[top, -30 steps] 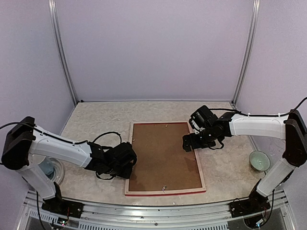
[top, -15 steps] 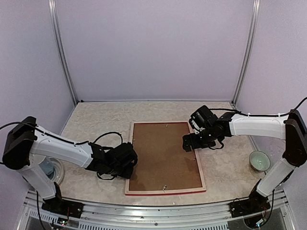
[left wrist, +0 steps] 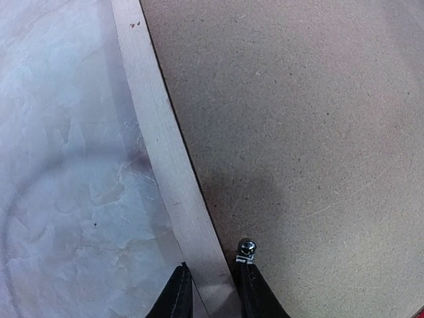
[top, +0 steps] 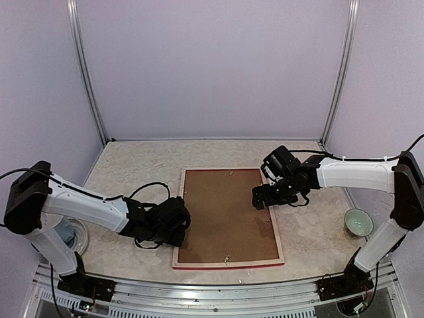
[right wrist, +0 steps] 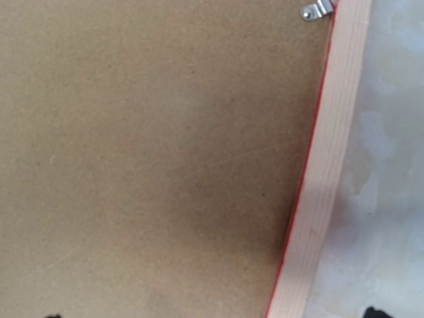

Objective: Put the photo into the frame
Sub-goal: Press the fastener onto the backboard.

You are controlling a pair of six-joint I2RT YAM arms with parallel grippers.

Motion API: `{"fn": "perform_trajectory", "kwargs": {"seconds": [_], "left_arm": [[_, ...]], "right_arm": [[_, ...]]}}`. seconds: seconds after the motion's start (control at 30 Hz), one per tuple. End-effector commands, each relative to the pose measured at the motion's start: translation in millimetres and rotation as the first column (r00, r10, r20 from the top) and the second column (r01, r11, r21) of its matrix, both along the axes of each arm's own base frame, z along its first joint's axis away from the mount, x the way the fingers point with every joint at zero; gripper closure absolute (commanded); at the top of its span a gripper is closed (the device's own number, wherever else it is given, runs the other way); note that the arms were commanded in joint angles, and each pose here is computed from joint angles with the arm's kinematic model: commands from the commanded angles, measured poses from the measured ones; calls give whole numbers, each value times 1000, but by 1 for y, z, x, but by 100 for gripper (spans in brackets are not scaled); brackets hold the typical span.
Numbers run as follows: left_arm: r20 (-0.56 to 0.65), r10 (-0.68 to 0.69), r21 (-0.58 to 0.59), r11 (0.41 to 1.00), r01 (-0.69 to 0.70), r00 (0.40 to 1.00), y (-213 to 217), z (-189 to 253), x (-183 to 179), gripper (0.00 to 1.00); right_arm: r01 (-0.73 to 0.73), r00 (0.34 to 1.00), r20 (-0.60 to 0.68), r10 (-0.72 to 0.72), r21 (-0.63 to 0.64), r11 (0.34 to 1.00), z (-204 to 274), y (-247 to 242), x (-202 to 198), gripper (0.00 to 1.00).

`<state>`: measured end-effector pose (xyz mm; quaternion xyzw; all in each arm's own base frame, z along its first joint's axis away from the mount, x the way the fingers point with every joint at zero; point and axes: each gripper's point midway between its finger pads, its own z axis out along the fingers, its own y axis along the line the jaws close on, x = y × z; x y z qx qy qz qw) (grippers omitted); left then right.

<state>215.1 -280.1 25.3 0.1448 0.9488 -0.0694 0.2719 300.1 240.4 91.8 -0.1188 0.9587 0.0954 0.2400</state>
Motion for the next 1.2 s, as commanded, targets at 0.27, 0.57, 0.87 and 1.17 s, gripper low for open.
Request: {"fn": "perform_trajectory", "kwargs": {"seconds": [0.27, 0.57, 0.87, 1.17], "left_arm": [[-37, 9, 85, 996, -6, 999, 18, -19, -7, 84], [-10, 34, 58, 998, -33, 999, 17, -8, -3, 76], [54, 48, -41, 998, -46, 997, 10, 24, 5, 56], [0, 19, 7, 1000, -19, 1000, 7, -3, 0, 56]], "right_arm": [[-10, 1000, 8, 10, 4, 1000, 3, 6, 0, 1], [-9, 1000, 7, 9, 2, 1000, 2, 5, 0, 1], [-13, 1000, 3, 13, 6, 1000, 1, 7, 1, 1], [-12, 1000, 6, 12, 5, 1000, 4, 6, 0, 1]]}}
